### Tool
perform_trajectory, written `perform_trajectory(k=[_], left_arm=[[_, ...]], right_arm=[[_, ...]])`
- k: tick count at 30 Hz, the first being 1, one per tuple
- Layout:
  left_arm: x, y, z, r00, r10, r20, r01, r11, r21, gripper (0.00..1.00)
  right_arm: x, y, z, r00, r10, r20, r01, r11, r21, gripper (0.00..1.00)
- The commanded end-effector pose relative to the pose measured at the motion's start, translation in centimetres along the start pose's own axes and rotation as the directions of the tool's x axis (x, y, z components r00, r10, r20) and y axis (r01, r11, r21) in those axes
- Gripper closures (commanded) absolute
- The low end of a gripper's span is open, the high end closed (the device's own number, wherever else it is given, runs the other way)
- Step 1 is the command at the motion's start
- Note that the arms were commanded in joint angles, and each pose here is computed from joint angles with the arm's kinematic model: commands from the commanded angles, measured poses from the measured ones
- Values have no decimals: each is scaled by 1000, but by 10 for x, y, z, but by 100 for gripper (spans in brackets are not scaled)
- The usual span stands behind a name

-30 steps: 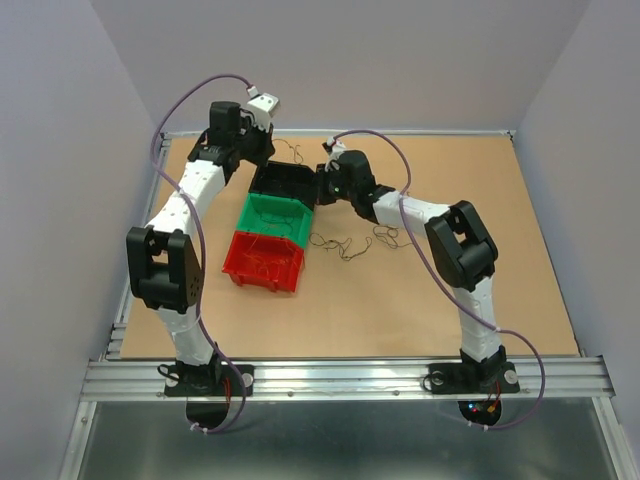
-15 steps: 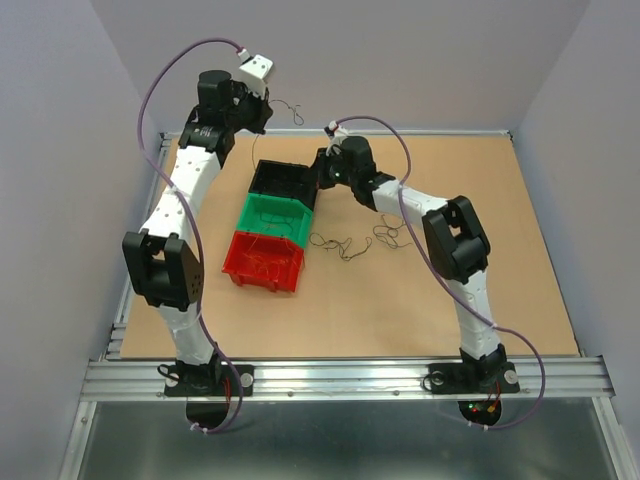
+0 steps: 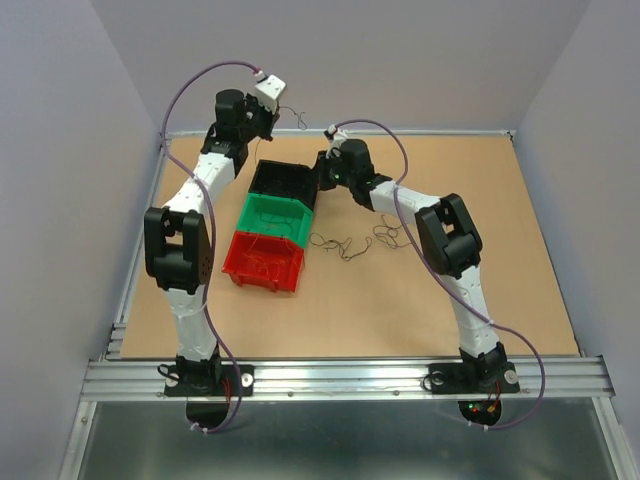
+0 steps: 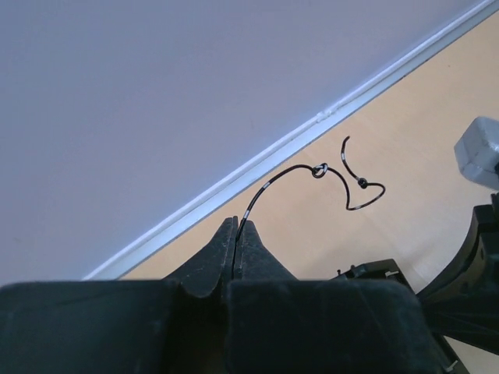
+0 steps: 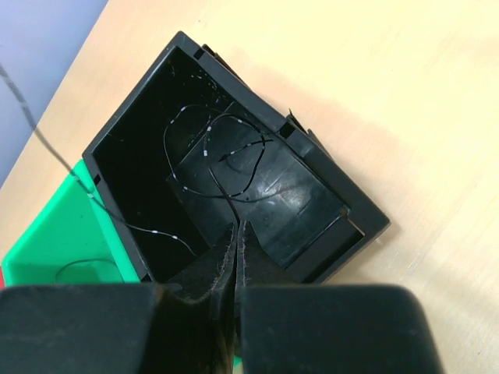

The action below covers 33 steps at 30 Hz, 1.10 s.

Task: Untangle the cables

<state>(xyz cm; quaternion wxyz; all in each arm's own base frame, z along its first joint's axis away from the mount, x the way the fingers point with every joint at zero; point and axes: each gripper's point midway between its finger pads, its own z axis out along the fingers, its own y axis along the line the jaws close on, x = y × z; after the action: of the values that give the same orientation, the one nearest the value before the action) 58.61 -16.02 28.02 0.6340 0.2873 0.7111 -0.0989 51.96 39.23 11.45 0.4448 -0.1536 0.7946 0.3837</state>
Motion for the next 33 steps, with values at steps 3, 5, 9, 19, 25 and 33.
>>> perform_trajectory(k=[3,5,9,19,25,33], left_arm=[[-15,-11,-11,981,102,166,-108,994,23,100],[-10,-17,-15,981,102,167,-110,993,40,100],[-2,-32,-30,973,122,196,-139,987,76,100],[-12,-35,-41,965,110,238,-129,990,66,100],[-22,-34,-45,962,101,255,-121,991,62,100],[-3,-44,-45,973,65,223,-90,991,100,100]], right_arm=[[-21,11,2,988,-119,94,122,992,-27,100],[-17,15,2,986,-142,87,144,989,-21,99],[-1,16,1,979,-197,57,197,980,7,99],[11,-4,3,977,-213,19,209,970,126,99],[2,-27,-3,975,-219,38,200,940,277,99],[7,-5,0,970,-238,39,229,959,169,99]])
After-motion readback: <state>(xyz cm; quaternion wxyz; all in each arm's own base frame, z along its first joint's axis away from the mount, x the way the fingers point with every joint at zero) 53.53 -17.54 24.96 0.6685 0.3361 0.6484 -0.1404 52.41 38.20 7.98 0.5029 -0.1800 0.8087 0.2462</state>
